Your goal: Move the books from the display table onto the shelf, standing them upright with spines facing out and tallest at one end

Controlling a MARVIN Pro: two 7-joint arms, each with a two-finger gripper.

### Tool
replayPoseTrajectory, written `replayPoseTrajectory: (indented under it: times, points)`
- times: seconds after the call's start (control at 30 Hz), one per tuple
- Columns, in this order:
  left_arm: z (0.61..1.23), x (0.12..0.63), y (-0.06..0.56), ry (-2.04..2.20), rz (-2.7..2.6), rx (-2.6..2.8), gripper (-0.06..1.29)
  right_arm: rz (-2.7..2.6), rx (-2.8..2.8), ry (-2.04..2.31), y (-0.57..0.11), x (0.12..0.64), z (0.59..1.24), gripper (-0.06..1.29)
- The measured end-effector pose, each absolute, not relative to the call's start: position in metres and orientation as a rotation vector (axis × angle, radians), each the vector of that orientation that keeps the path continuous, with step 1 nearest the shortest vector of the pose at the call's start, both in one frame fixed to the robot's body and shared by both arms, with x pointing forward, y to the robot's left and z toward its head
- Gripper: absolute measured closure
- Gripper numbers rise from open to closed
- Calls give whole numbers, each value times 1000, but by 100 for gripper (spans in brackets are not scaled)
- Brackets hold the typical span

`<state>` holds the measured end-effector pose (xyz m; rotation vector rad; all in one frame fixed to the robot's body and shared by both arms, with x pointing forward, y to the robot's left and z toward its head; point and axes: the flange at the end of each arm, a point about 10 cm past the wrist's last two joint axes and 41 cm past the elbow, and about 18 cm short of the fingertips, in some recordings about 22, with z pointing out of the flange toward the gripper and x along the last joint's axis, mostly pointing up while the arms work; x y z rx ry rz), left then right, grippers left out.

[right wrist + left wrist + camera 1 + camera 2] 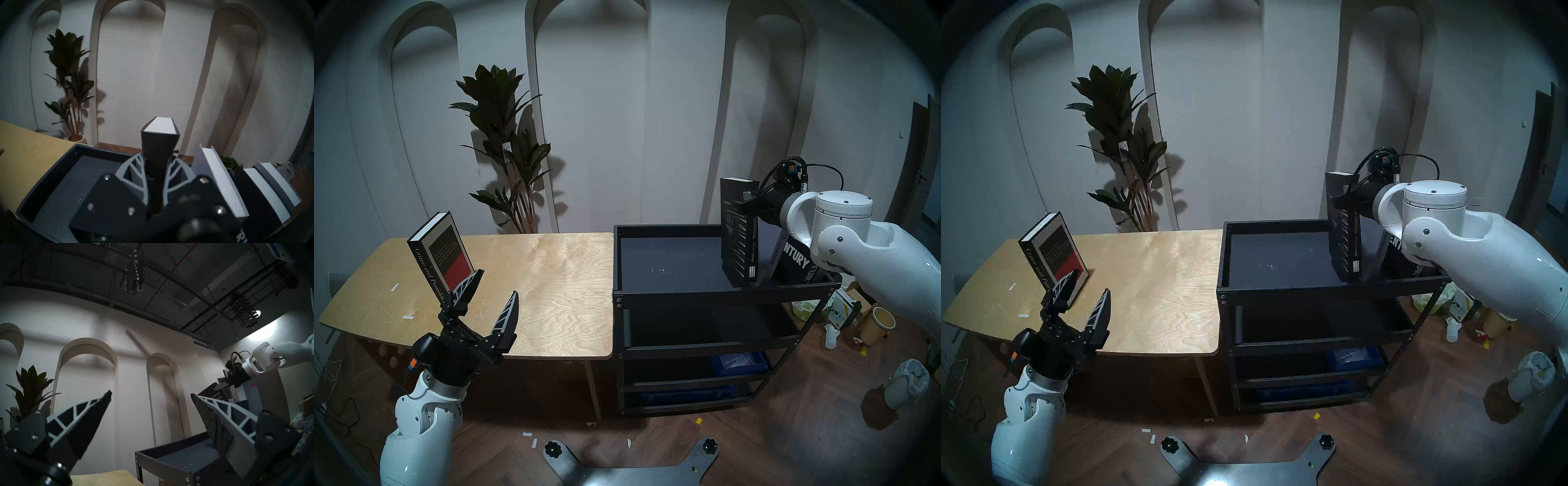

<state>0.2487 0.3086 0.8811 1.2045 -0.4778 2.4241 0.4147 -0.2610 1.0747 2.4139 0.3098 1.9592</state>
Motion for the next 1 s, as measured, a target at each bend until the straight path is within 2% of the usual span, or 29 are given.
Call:
replayPoseTrajectory:
  times: [0.3,1.0]
  points:
    - [885,242,311,-507,2494,1256,-4,2041,2476,453,-261,400,1071,114]
    - [883,235,310,-497,2554,1408,-4,2326,2302,703,-295,418,1055,114]
